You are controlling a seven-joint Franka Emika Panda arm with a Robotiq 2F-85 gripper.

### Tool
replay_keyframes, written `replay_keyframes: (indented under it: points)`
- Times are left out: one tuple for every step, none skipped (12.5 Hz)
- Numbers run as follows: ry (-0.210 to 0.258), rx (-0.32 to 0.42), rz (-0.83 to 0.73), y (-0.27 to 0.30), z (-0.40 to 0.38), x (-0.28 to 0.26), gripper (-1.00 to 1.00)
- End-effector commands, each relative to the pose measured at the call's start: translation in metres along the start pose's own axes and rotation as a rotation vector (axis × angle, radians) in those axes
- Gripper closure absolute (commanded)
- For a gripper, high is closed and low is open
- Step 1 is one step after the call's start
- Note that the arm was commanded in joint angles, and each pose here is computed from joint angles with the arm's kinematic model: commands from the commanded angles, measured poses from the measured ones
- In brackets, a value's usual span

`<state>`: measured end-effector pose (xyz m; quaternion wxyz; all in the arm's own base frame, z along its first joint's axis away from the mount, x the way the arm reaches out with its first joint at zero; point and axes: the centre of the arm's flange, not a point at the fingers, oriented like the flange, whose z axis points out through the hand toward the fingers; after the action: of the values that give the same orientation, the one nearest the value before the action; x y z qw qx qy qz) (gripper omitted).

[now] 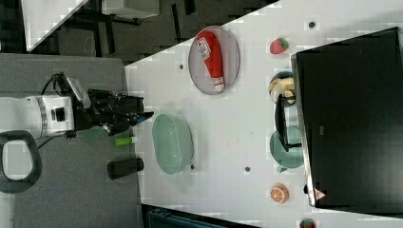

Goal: Drag strainer left to right.

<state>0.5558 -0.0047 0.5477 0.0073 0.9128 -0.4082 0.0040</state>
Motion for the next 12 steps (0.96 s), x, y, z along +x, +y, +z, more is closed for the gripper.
replay_keyframes:
  points:
    - [0.003, 0.017, 0.149, 0.134, -0.086, -0.086, -0.59]
    - [0.002, 0.015, 0.154, 0.135, -0.086, -0.085, -0.81]
    - [0.000, 0.018, 0.155, 0.135, -0.086, -0.085, -1.00]
    - [-0.007, 0.029, 0.143, 0.129, -0.086, -0.090, -1.00]
    - [-0.025, 0.037, 0.117, 0.117, -0.084, -0.100, -1.00]
    - [-0.047, 0.041, 0.078, 0.099, -0.079, -0.115, -1.00]
    - [-0.063, 0.033, 0.041, 0.080, -0.073, -0.132, -1.00]
    - [-0.061, 0.018, 0.027, 0.060, -0.065, -0.149, -1.00]
    - [-0.050, 0.000, 0.038, 0.039, -0.056, -0.166, -1.00]
    - [-0.038, -0.013, 0.071, 0.018, -0.046, -0.183, -1.00]
    - [-0.024, -0.020, 0.106, -0.003, -0.034, -0.202, -1.00]
    - [-0.012, -0.022, 0.145, -0.025, -0.021, -0.221, -1.00]
